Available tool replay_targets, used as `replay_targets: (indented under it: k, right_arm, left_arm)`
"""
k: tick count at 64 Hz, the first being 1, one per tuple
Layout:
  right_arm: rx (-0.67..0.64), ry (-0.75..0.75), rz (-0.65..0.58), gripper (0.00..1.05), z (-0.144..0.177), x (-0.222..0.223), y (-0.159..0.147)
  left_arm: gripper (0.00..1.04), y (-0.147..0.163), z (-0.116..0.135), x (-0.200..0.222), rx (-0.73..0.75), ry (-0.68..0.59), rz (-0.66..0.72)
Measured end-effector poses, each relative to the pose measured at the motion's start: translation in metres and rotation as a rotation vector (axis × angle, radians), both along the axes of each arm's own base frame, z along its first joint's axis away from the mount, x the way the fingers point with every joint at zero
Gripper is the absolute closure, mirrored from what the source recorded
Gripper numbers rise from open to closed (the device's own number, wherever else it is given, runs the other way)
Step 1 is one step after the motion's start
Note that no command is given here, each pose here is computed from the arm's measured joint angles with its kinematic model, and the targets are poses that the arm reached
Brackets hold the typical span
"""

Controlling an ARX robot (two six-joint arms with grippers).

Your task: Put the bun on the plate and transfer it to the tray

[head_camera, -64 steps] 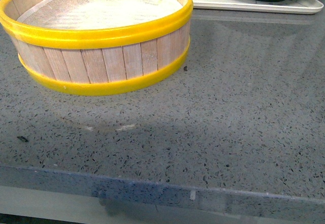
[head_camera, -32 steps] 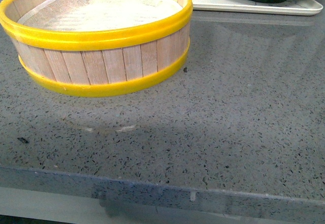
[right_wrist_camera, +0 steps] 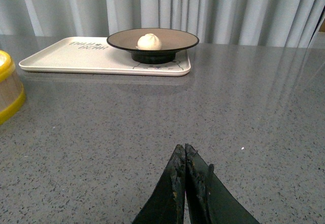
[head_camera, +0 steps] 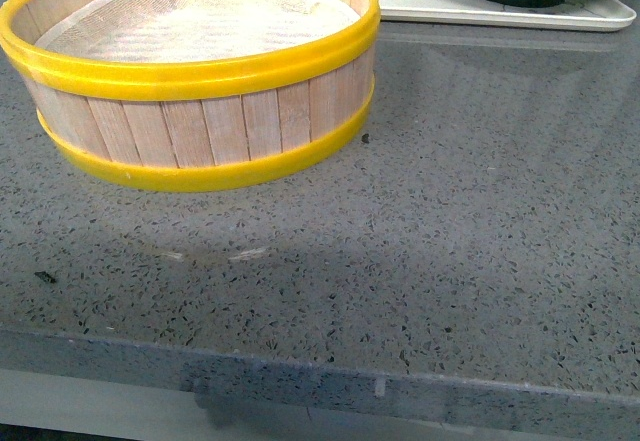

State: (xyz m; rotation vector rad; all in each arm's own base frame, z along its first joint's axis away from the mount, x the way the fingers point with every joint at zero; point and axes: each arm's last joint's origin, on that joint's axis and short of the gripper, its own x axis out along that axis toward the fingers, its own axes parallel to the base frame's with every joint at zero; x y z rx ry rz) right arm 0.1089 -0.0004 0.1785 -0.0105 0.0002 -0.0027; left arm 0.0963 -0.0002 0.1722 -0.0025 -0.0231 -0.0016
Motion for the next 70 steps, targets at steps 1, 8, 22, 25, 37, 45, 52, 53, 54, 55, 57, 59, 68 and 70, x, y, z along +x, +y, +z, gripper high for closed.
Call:
replay_targets:
  k: [1, 8, 22, 25, 37, 45, 52, 53, 54, 55, 57, 59, 68, 70]
  right_arm:
    - [0.000, 0.001, 0.000, 1.03, -0.001, 0.000, 0.000]
    - [0.000, 0.029, 0.001, 1.03, -0.006, -0.007, 0.000]
    - [0.000, 0.000, 0.000, 1.03, -0.013, -0.011, 0.000]
    - [0.000, -0.002, 0.001, 1.03, -0.013, -0.011, 0.000]
    - [0.000, -0.002, 0.000, 1.03, -0.013, -0.011, 0.000]
    - [0.000, -0.002, 0.000, 1.01, -0.013, -0.011, 0.000]
    - [0.000, -0.002, 0.000, 0.84, -0.013, -0.011, 0.000]
    - [0.000, -0.002, 0.000, 0.80, -0.013, -0.011, 0.000]
    - [0.000, -0.002, 0.000, 0.78, -0.013, -0.011, 0.000]
    - [0.000, -0.002, 0.000, 0.76, -0.013, -0.011, 0.000]
    - [0.000, -0.002, 0.000, 0.71, -0.013, -0.011, 0.000]
    - [0.000, -0.002, 0.000, 0.66, -0.013, -0.011, 0.000]
    - [0.000, -0.002, 0.000, 0.44, -0.013, -0.011, 0.000]
    - [0.000, -0.002, 0.000, 0.39, -0.013, -0.011, 0.000]
  left_arm:
    - [0.07, 0.000, 0.000, 0.000, 0.000, 0.000, 0.000]
    - [0.07, 0.000, 0.000, 0.000, 0.000, 0.000, 0.000]
    - [0.07, 0.000, 0.000, 0.000, 0.000, 0.000, 0.000]
    - [0.07, 0.000, 0.000, 0.000, 0.000, 0.000, 0.000]
    - [0.07, 0.000, 0.000, 0.000, 0.000, 0.000, 0.000]
    - [0.07, 0.000, 0.000, 0.000, 0.000, 0.000, 0.000]
    - [0.07, 0.000, 0.000, 0.000, 0.000, 0.000, 0.000]
    - [0.07, 0.000, 0.000, 0.000, 0.000, 0.000, 0.000]
    - [0.07, 0.000, 0.000, 0.000, 0.000, 0.000, 0.000]
    - [0.07, 0.000, 0.000, 0.000, 0.000, 0.000, 0.000]
    - [0.07, 0.000, 0.000, 0.000, 0.000, 0.000, 0.000]
    - [0.07, 0.000, 0.000, 0.000, 0.000, 0.000, 0.000]
    - [0.07, 0.000, 0.000, 0.000, 0.000, 0.000, 0.000]
    - [0.07, 0.000, 0.000, 0.000, 0.000, 0.000, 0.000]
